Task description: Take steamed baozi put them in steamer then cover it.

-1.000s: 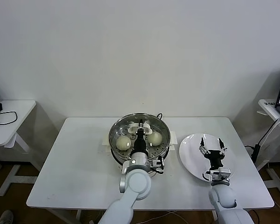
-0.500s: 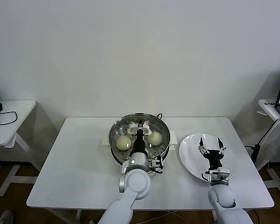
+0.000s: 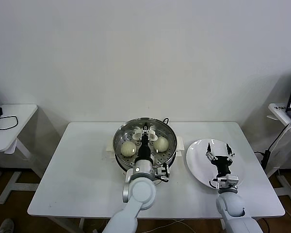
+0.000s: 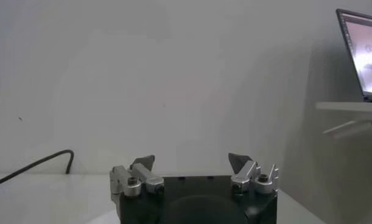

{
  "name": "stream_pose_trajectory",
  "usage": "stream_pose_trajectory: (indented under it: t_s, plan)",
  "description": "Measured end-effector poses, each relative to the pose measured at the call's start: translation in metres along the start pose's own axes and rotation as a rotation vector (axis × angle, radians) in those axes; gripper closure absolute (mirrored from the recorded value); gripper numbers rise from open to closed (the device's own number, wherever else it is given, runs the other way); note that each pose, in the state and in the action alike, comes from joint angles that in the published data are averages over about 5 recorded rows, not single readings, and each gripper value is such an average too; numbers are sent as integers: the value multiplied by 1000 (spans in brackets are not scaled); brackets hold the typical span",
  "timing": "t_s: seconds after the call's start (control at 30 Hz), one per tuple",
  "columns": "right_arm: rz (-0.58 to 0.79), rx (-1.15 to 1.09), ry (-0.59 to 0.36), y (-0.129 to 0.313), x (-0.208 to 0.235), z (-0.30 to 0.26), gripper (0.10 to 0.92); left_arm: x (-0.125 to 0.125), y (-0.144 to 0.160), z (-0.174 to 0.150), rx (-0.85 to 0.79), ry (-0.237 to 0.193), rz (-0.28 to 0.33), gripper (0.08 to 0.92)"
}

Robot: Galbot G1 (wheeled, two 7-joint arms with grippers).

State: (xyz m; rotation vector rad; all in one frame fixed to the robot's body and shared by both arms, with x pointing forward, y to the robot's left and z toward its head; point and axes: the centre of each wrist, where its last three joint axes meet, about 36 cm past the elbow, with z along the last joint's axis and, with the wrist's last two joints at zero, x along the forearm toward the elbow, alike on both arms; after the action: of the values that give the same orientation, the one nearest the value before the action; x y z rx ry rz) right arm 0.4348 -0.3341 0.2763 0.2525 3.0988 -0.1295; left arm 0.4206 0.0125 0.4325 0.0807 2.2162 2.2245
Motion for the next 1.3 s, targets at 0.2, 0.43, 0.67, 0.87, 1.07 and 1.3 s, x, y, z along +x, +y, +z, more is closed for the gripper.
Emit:
stream_pose_trajectory:
  t_s: [0.2, 0.43, 0.67, 0.87, 1.07, 1.3]
  plan:
    - [-1, 0, -6, 1, -1, -2, 200, 10, 6, 2, 22, -9, -4, 356]
    - [-3, -5, -14, 4, -4, -5, 200, 23, 13, 7, 57, -17, -5, 189]
    - [-7, 0, -19, 5, -4, -5, 200, 38, 21, 21, 98, -15, -2, 177]
    - [-12, -1, -16, 4, -7, -6, 200, 53, 34, 42, 163, -19, 12, 177]
    - [-26, -1, 6, 5, -7, -8, 200, 63, 51, 74, 273, -32, 29, 177]
    - [-51, -20, 45, 9, -2, -12, 200, 45, 59, 128, 517, -65, 11, 177]
